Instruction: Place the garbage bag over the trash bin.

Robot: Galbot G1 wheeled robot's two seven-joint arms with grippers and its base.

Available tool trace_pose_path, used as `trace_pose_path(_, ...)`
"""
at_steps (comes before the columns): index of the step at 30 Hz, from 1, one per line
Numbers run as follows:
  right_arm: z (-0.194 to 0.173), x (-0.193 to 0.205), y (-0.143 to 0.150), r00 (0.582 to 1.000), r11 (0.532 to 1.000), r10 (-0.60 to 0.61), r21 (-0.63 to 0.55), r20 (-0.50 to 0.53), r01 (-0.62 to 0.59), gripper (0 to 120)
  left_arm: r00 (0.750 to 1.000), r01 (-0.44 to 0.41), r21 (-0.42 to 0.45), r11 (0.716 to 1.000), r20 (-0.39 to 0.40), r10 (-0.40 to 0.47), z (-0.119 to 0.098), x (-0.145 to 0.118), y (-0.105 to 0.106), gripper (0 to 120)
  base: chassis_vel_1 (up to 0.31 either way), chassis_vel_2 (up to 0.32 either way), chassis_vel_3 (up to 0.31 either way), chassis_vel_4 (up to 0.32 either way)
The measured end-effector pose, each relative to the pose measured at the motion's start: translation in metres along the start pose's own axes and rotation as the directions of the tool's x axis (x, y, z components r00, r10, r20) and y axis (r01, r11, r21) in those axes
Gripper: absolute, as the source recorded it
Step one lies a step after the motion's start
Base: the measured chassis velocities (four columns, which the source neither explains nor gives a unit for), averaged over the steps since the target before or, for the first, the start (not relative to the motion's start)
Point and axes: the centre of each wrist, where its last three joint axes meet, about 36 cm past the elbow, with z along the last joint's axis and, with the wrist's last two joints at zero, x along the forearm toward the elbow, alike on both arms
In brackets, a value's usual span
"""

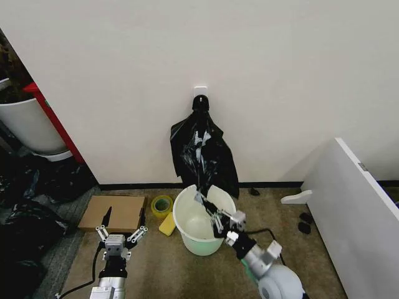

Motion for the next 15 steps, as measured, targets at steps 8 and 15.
trace_pose_path(8,0.009,0.009,0.011,0.999,0.998,-0.034,0.059,0.007,0.034,0,1.0,-0.003,-0.001,1.0,0.003,0.003,-0.001,0.0,0.001,100,0.0,0.0,0.0,0.0)
trace_pose_path(15,0.014,0.022,0.019,0.998,0.994,-0.062,0.093,0.003,0.061,0,1.0,-0.005,-0.001,1.0,0.006,0.005,-0.001,0.0,0.001,100,0.0,0.0,0.0,0.0)
